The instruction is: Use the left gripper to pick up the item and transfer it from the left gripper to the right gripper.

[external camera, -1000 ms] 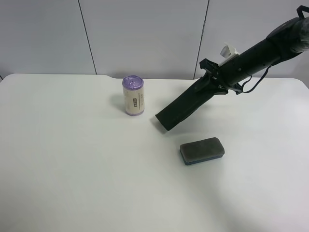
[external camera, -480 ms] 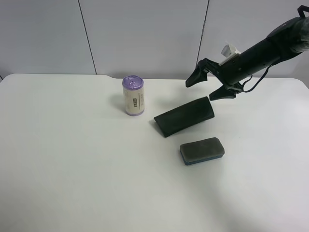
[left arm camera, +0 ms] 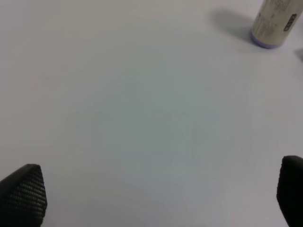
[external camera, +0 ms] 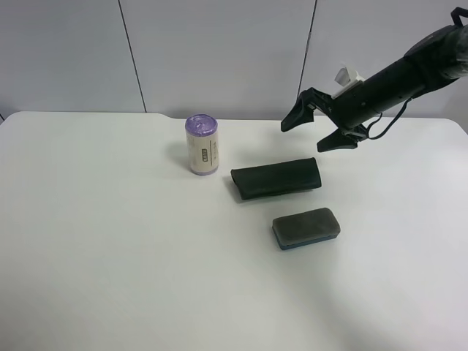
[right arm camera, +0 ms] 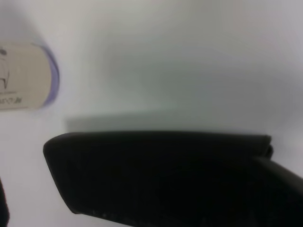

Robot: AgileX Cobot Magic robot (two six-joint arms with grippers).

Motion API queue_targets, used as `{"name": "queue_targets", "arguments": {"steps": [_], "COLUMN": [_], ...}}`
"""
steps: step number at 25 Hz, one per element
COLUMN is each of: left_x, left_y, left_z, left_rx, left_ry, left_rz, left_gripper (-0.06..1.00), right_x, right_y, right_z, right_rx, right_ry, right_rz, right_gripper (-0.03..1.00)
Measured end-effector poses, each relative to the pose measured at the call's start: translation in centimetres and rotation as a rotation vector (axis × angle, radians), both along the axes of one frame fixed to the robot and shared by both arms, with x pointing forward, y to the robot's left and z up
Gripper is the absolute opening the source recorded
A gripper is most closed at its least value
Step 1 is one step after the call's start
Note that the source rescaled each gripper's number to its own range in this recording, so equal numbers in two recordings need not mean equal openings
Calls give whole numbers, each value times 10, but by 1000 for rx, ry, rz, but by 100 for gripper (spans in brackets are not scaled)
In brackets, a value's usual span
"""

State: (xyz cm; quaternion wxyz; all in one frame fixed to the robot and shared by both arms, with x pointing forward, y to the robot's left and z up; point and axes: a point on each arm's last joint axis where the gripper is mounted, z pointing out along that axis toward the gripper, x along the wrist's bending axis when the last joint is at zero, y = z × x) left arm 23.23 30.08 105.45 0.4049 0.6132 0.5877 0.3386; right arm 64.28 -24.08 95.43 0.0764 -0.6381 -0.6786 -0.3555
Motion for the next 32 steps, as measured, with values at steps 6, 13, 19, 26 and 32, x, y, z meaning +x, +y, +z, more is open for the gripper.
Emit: {"name": "queue_targets", "arguments": {"steps": [6, 13, 19, 26, 32], "left_x": [0, 0, 0, 0, 0], "left_y": [0, 0, 0, 0, 0], "left_z": [0, 0, 0, 0, 0], "left_rx": [-1, -1, -1, -1, -1], "left_ry": [0, 0, 0, 0, 0], "left_rz": [-1, -1, -1, -1, -1], "left_gripper": [100, 100, 100, 100, 100], "right_x": [-15, -50, -90, -146, -200], "right_y": [-5, -16, -24, -32, -35], "right_z": [33, 88, 138, 176, 177], "right_rx": [-87, -249, -349, -433, -450], "right_ry": [-27, -37, -75, -79, -97], "right_rz": [46, 88, 93, 77, 40], "right_gripper": [100, 100, 100, 100, 100]}}
